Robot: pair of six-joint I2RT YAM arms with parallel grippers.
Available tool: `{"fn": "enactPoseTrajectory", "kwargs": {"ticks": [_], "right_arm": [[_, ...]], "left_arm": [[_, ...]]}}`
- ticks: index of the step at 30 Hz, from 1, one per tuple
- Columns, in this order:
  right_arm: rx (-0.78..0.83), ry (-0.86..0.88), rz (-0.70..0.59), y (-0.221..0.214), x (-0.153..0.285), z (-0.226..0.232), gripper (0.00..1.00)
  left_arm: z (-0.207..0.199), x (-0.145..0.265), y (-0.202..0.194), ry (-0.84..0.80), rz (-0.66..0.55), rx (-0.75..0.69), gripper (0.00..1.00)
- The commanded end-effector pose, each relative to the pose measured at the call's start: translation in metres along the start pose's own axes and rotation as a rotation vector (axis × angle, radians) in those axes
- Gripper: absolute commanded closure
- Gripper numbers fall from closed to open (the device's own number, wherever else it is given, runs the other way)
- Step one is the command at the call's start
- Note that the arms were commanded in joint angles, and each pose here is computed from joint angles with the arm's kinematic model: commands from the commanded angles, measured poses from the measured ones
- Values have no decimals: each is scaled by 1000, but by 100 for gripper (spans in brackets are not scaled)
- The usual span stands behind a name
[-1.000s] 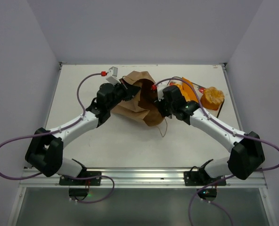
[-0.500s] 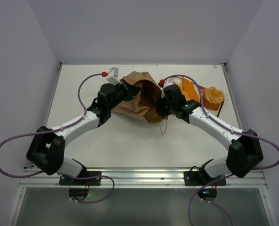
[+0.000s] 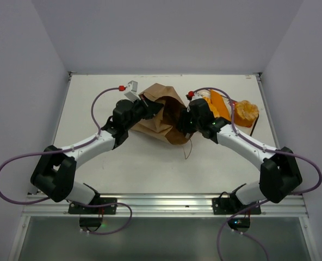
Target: Take the fake bread out of the paper bag
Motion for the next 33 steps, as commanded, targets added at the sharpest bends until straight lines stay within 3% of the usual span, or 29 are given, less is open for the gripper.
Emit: {"fn": "enactPoseTrajectory", "kwargs": {"ticks": [1, 25, 33], "right_arm": [[-58, 43, -95, 18, -6, 8, 65], [-130, 123, -163, 38, -12, 19, 62], [-123, 70, -169, 38, -13, 14, 62]], "left_arm": [[-9, -1, 4, -70, -41, -29, 100], [-7, 0, -1, -79, 5, -68, 100], [-13, 1, 4, -81, -5, -78, 100]]}}
Point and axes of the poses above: each gripper's point midway between its finger pads, its own x axis back along the fingers, its own z axis along the line the jaws close on, y = z × x, the point moved 10 cm from there along x, back along the fingers, and after that the axes turned 3 degrees about x, right-handed, at the moved point
